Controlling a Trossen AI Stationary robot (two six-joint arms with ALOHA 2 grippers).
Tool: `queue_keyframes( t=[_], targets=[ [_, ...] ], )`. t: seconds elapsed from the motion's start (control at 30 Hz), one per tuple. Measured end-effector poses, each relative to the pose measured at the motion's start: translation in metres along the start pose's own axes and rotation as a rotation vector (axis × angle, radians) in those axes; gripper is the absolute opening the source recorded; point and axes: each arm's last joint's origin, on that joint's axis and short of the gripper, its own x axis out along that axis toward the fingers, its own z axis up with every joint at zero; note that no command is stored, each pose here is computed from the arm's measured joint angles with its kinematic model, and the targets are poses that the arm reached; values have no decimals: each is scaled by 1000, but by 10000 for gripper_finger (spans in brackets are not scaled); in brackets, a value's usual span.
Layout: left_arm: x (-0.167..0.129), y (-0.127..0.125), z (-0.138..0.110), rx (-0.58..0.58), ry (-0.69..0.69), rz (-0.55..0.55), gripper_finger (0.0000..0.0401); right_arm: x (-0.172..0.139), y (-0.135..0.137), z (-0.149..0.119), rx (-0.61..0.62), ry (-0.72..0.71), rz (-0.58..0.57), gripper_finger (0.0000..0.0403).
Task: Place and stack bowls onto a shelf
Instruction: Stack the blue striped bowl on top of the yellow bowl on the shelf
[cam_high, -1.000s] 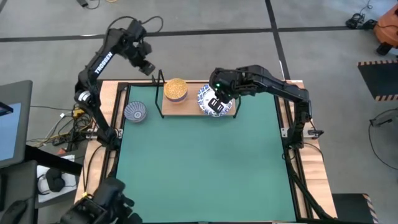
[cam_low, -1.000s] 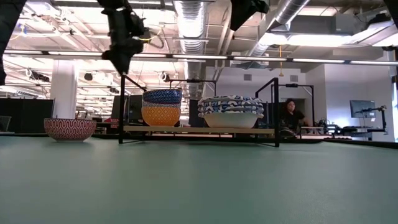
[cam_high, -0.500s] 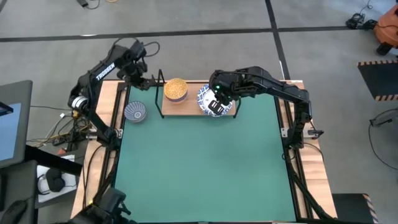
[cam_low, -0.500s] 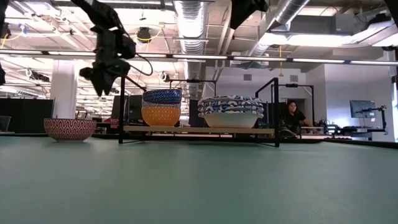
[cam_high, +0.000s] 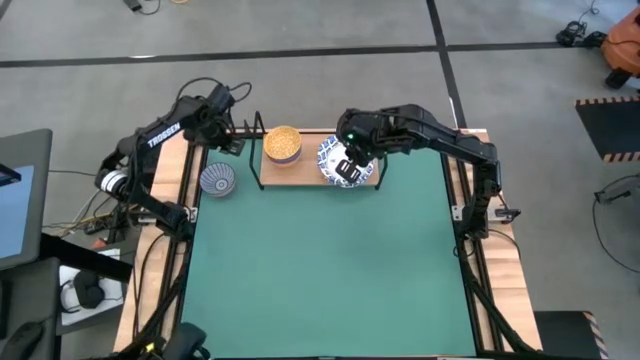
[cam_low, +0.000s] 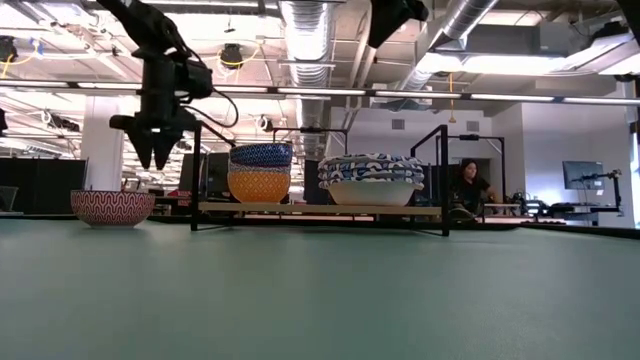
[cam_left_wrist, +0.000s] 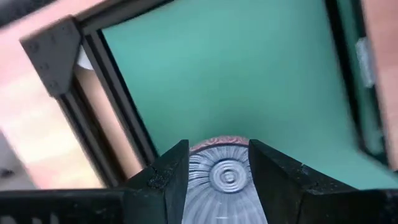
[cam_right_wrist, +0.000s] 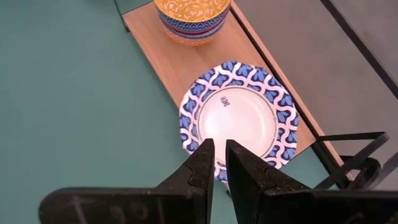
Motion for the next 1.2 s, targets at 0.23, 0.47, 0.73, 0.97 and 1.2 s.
queue_keyframes(
  t=[0.23,0.47,0.73,0.97,1.2],
  targets=[
    [-1,-1,2,366,-16,72,151,-3,8,-2,-27,-2,16,66],
    [16,-2,4,253,70,60,139,-3,10,-3,-35,-2,19,66],
    [50,-7,5,227,261,65,134,-5,16,-7,-60,19,22,66],
    [62,-7,7,286,298,119,134,-7,19,-8,-68,18,27,66],
    [63,-7,11,321,268,68,134,-6,18,-8,-68,18,26,66]
  ],
)
